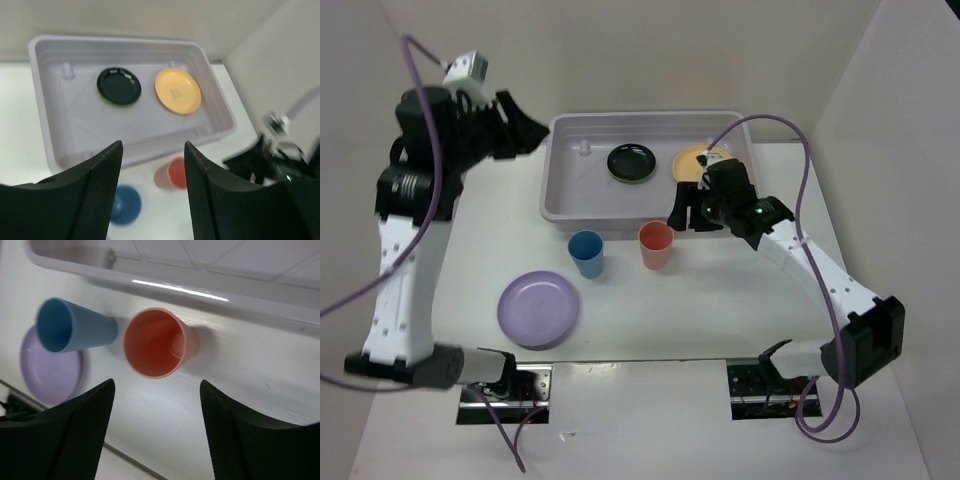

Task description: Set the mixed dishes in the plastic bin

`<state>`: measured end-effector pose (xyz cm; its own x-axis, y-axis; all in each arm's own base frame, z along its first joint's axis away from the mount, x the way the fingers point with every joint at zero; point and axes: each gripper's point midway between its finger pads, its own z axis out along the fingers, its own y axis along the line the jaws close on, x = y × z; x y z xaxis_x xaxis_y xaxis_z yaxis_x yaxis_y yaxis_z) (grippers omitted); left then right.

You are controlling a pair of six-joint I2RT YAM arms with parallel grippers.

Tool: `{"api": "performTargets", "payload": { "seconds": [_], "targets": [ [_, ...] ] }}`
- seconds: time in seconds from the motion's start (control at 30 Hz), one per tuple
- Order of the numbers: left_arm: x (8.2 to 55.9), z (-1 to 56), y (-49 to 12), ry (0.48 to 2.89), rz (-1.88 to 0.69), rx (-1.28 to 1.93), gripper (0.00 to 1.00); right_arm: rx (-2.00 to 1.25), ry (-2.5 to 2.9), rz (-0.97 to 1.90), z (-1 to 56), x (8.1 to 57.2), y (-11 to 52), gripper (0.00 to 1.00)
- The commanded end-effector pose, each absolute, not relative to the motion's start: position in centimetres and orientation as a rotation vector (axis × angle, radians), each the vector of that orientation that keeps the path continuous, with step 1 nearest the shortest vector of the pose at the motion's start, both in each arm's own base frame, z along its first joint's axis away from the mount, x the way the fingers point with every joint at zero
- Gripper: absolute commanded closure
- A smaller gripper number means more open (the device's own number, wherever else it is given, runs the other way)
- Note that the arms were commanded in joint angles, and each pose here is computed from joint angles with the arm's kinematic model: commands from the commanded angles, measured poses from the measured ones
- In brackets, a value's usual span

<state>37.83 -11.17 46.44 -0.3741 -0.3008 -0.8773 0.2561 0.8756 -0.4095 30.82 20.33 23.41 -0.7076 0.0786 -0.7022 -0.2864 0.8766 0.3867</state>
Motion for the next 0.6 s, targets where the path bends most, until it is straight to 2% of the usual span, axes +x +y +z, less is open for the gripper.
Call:
{"api": "performTargets", "payload": {
  "seconds": [0.0, 0.17, 0.3, 0.57],
  "targets": [
    [36.2, 40.2, -10.7, 1.954, -0.588, -0.057, 0.40, -0.137, 2.263, 0.542, 22.1, 33.0, 21.3, 0.29],
    [32.6, 33.2, -10.2, 2.087, -0.575, -0.078, 0.40, -0.126, 2.336, 0.437, 19.0, 33.7, 22.2, 0.45],
    [30.6, 29.9, -9.6, 2.141, -0.558, -0.089, 0.40, -0.134, 2.378, 0.391, 16.8, 34.1, 23.1, 0.45],
    [29.9, 28.4, -9.4, 2.181, -0.544, -0.048, 0.38, -0.090, 2.405, 0.276, 14.6, 35.1, 23.2, 0.45]
  ]
}}
